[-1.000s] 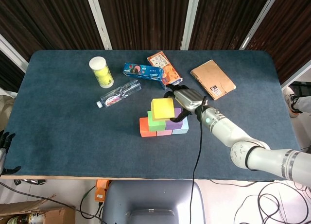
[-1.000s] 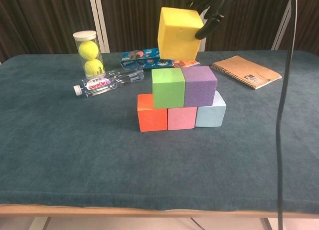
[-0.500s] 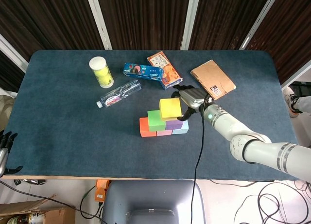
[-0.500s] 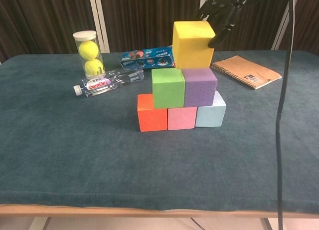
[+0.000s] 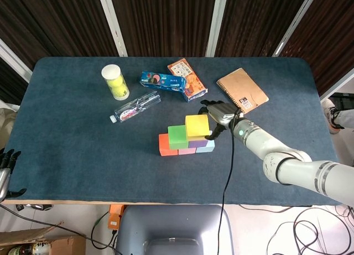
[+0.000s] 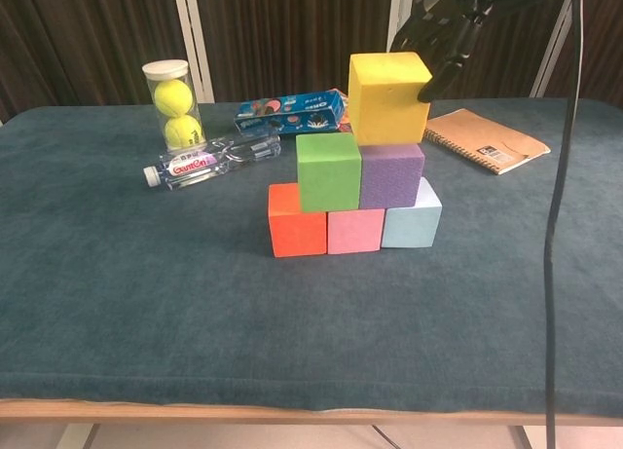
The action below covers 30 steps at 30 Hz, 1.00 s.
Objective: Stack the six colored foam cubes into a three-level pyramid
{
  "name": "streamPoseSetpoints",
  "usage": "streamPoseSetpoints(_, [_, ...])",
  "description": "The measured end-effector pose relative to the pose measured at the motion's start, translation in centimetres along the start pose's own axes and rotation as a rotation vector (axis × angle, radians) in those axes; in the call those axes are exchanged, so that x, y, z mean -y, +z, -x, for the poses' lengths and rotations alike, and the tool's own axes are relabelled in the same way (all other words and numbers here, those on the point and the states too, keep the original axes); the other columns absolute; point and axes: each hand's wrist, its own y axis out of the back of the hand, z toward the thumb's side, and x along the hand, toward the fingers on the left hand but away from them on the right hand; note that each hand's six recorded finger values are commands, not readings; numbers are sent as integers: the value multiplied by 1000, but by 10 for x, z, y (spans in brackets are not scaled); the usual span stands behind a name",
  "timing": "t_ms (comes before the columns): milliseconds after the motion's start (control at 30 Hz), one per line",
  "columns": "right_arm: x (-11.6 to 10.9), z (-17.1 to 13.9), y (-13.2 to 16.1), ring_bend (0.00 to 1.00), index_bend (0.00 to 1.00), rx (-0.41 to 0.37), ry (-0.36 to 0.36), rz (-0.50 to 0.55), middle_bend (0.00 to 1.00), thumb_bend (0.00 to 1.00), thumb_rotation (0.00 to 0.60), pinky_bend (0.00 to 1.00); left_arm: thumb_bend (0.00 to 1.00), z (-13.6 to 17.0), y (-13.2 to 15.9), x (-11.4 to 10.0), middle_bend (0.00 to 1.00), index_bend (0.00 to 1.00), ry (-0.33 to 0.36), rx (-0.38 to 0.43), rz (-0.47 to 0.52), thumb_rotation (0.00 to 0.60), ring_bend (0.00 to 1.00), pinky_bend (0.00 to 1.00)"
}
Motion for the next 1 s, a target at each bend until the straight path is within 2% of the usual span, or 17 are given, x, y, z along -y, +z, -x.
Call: streamPoseSetpoints(1000, [9, 12, 7, 0, 396, -9, 7, 7, 0, 401, 600, 0, 120, 0, -3, -1, 0, 31, 3, -1, 8, 600, 0, 108])
